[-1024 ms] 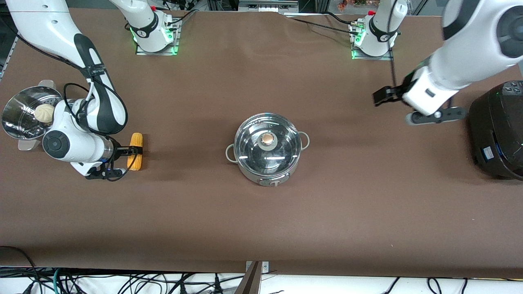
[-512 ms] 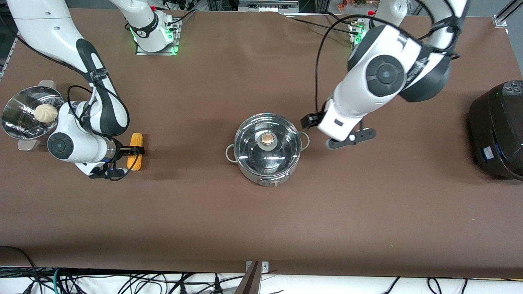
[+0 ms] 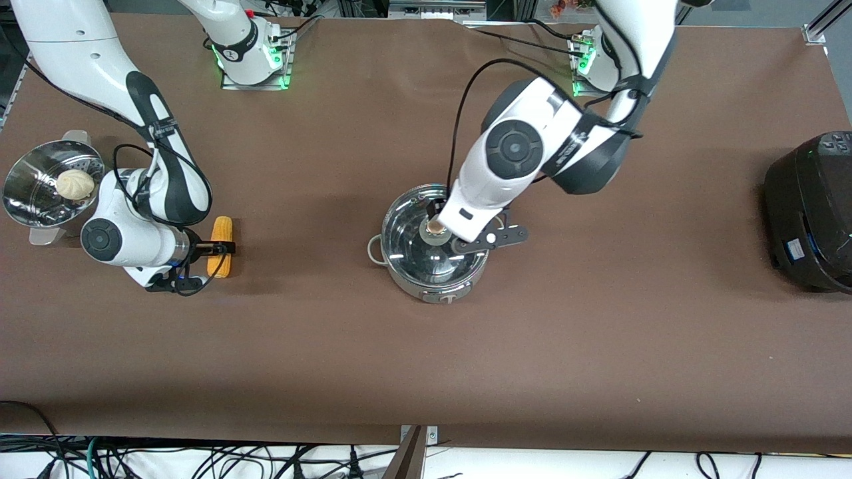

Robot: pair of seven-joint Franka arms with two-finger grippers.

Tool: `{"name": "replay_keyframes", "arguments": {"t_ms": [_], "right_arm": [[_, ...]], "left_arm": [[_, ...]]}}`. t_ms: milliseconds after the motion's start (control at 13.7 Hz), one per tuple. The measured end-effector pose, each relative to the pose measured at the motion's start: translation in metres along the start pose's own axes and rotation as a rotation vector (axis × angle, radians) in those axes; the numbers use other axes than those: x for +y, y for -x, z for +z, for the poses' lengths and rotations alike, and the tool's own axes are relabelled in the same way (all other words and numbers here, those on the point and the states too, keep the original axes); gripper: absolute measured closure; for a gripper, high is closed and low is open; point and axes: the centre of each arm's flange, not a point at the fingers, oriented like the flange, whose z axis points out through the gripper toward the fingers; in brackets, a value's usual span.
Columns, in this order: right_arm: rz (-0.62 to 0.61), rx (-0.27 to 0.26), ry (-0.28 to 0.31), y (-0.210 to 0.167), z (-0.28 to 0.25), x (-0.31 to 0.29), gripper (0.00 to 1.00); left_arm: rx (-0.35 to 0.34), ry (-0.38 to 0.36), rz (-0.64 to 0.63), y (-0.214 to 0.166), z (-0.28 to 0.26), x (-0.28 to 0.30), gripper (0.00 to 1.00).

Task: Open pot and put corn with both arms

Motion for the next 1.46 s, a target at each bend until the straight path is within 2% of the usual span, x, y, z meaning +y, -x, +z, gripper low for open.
{"name": "replay_keyframes", "arguments": {"t_ms": [293, 366, 585, 659, 732, 878, 1024, 1098, 1171, 1244, 1317, 1390, 1463], "right_arm": [[-0.001, 0.001, -0.001, -0.001, 0.007, -0.001, 0.05], [-0.001, 0.001, -0.001, -0.001, 0.007, -0.001, 0.13], [-0.003, 0.001, -0.002, -0.001, 0.007, -0.002, 0.50], [-0.003, 0.002, -0.002, -0.001, 0.006, -0.002, 0.54], [-0.003, 0.002, -0.002, -0.001, 0.006, -0.002, 0.55], [-0.003, 0.003, -0.002, -0.002, 0.005, -0.002, 0.55], [-0.005, 0.012, -0.002, -0.003, 0.000, -0.003, 0.55], [-0.008, 0.015, -0.002, -0.004, -0.008, -0.005, 0.57], [-0.011, 0.014, -0.003, -0.005, -0.019, -0.007, 0.63], [-0.014, 0.012, -0.004, -0.006, -0.035, -0.009, 0.67], [-0.015, 0.011, -0.004, -0.006, -0.055, -0.010, 0.68], [-0.016, 0.010, -0.004, -0.005, -0.078, -0.010, 0.68], [-0.013, 0.009, -0.010, -0.003, -0.102, -0.011, 0.68]], "left_arm": [[0.021, 0.007, 0.021, 0.005, 0.037, 0.027, 0.00], [0.022, 0.002, 0.017, 0.006, 0.043, 0.030, 0.00], [0.027, -0.010, 0.010, 0.006, 0.056, 0.034, 0.04], [0.032, -0.007, 0.009, 0.005, 0.056, 0.034, 0.10], [0.036, -0.004, 0.008, 0.004, 0.056, 0.034, 0.10], [0.041, 0.001, 0.007, 0.003, 0.054, 0.034, 0.22], [0.045, 0.004, 0.007, 0.002, 0.052, 0.034, 0.24], [0.045, 0.004, 0.007, 0.002, 0.052, 0.034, 0.30], [0.044, 0.003, 0.006, 0.002, 0.053, 0.034, 0.36], [0.042, 0.000, 0.006, 0.002, 0.056, 0.034, 0.36], [0.039, -0.003, 0.006, 0.001, 0.059, 0.034, 0.41], [0.037, -0.006, 0.006, 0.001, 0.062, 0.035, 0.41], [0.037, -0.006, 0.007, 0.002, 0.062, 0.035, 0.47]]}}
